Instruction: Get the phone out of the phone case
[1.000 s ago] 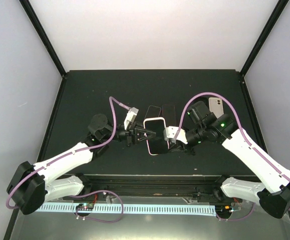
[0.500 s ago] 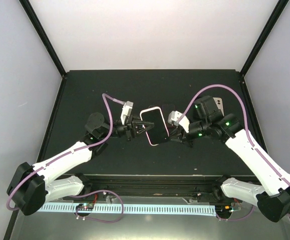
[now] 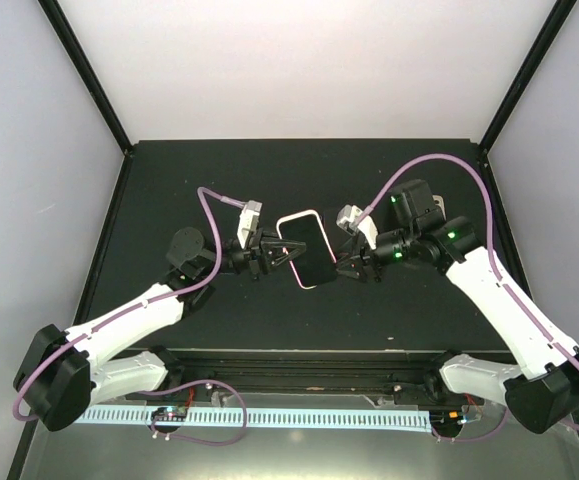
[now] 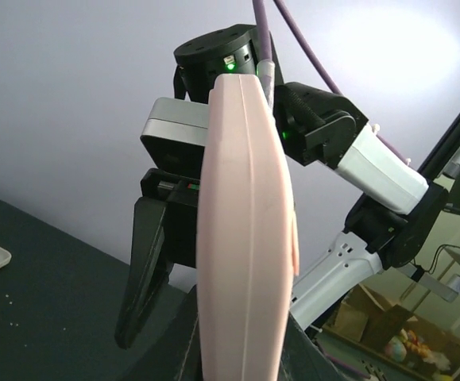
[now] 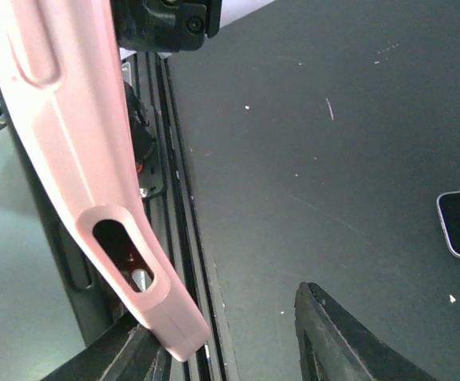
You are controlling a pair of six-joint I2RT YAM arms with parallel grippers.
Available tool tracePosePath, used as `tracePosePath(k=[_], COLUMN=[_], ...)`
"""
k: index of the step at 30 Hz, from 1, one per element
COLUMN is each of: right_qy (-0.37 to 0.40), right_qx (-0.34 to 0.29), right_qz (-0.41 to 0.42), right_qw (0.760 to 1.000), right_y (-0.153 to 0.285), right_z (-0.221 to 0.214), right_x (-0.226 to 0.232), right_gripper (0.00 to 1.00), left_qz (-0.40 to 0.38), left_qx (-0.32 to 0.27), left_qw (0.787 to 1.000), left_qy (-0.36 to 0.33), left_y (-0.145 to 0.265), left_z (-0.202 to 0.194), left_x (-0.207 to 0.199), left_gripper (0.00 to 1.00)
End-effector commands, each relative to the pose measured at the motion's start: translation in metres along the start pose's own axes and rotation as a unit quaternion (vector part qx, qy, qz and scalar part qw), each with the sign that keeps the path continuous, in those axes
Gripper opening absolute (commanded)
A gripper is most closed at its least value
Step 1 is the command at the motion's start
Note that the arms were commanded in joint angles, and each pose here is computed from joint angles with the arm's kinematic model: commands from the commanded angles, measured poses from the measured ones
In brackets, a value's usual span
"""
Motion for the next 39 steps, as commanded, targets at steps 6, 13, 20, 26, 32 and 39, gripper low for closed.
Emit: tracePosePath(k=[6, 13, 20, 26, 32, 39], right_qy=[0.083, 0.084, 0.071, 0.05, 0.029, -0.005], right_qx=[-0.131, -0.152, -0.157, -0.146, -0.139, -0.136], right_qz=[0.043, 0.08, 0.077, 0.077, 0.092, 0.087], right_qw=[0.987, 0.982, 0.982, 0.985, 0.986, 0.987], right_y=[0.017, 0.023, 0.025, 0.018, 0.012, 0.008], right_z=[0.067, 0.075, 0.077, 0.066, 0.058, 0.052], right_x=[0.004, 0.016, 0.017, 0.013, 0.012, 0.008], right_gripper=[0.46, 0.48, 0.47, 0.28, 0.05, 0.01], left_qz=[-0.063, -0.037, -0.022, -0.007, 0.061, 0.094], left_qx=[0.091, 0.08, 0.085, 0.067, 0.024, -0.011], left_qw=[0.993, 0.996, 0.995, 0.996, 0.995, 0.991], left_qy=[0.03, 0.033, 0.052, 0.058, 0.075, 0.093], left_y=[-0.007, -0.008, -0.013, -0.015, -0.017, -0.016], left_z=[-0.028, -0.028, -0.029, -0.025, -0.009, 0.016], left_x=[-0.016, -0.006, 0.007, 0.013, 0.038, 0.06], left_gripper=[0.02, 0.02, 0.02, 0.02, 0.01, 0.03])
Point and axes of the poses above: each gripper's point midway between its finger pads, its own y axis back along the fingers, its own x axis along the line the jaws close on, z = x × y, the point moved 5 cm from there along y, back along the fingers, and after that the axes turned 14 degrees about y, right-handed, at the moved point
